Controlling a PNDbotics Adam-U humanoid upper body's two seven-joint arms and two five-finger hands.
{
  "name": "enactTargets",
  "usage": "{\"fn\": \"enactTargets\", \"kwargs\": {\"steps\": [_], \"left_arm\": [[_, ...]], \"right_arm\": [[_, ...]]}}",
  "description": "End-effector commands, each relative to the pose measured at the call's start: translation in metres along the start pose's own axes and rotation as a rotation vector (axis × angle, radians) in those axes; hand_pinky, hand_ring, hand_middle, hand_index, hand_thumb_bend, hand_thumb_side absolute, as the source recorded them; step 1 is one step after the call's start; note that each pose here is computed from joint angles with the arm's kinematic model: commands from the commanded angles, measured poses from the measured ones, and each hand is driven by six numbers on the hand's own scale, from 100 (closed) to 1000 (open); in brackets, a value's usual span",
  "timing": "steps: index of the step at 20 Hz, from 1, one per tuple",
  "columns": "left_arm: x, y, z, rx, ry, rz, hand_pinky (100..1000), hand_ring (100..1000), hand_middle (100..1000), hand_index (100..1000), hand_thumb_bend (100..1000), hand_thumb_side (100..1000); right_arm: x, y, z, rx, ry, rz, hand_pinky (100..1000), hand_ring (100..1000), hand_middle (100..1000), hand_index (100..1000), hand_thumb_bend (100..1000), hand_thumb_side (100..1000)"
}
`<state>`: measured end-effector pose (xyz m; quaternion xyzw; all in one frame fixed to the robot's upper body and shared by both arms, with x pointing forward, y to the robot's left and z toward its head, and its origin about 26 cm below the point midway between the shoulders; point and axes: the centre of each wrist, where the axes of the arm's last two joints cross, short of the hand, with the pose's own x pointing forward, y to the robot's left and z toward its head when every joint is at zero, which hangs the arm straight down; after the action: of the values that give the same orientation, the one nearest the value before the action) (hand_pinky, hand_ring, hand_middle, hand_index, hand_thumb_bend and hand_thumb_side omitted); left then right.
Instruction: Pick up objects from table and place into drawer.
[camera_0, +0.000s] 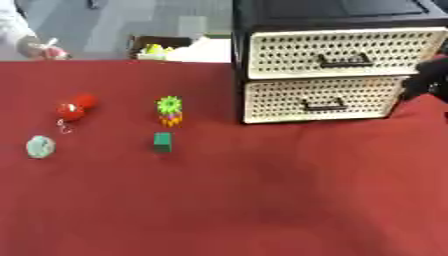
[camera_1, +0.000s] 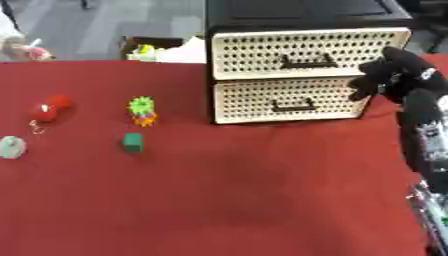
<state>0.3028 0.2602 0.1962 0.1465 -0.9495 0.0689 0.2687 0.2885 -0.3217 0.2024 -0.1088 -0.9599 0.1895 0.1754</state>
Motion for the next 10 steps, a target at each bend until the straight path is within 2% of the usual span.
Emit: {"fn": "enactTargets", "kwargs": {"steps": [1, 7, 10], "left_arm": [[0.0039, 0.0023, -0.0047, 0.004, -0.022, -0.004, 665, 745, 754, 828, 100, 964], [0.004, 0.002, -0.0049, 0.003, -0.023, -0.002, 666, 745, 754, 828, 100, 962], [0.004, 0.0022, -0.005, 0.002, -0.024, -0.003, 666, 745, 754, 828, 100, 962]], "right_arm": [[0.0048, -0.0061, -0.009, 0.021, -0.034, 0.032, 539, 644, 692, 890, 100, 926], [0.0049, -0.0059, -0.0101, 0.019, -0.039, 0.03, 539, 644, 693, 890, 100, 926], [0.0058, -0.012, -0.0133, 0.032, -0.036, 0.064, 507, 587, 661, 894, 100, 943]]}}
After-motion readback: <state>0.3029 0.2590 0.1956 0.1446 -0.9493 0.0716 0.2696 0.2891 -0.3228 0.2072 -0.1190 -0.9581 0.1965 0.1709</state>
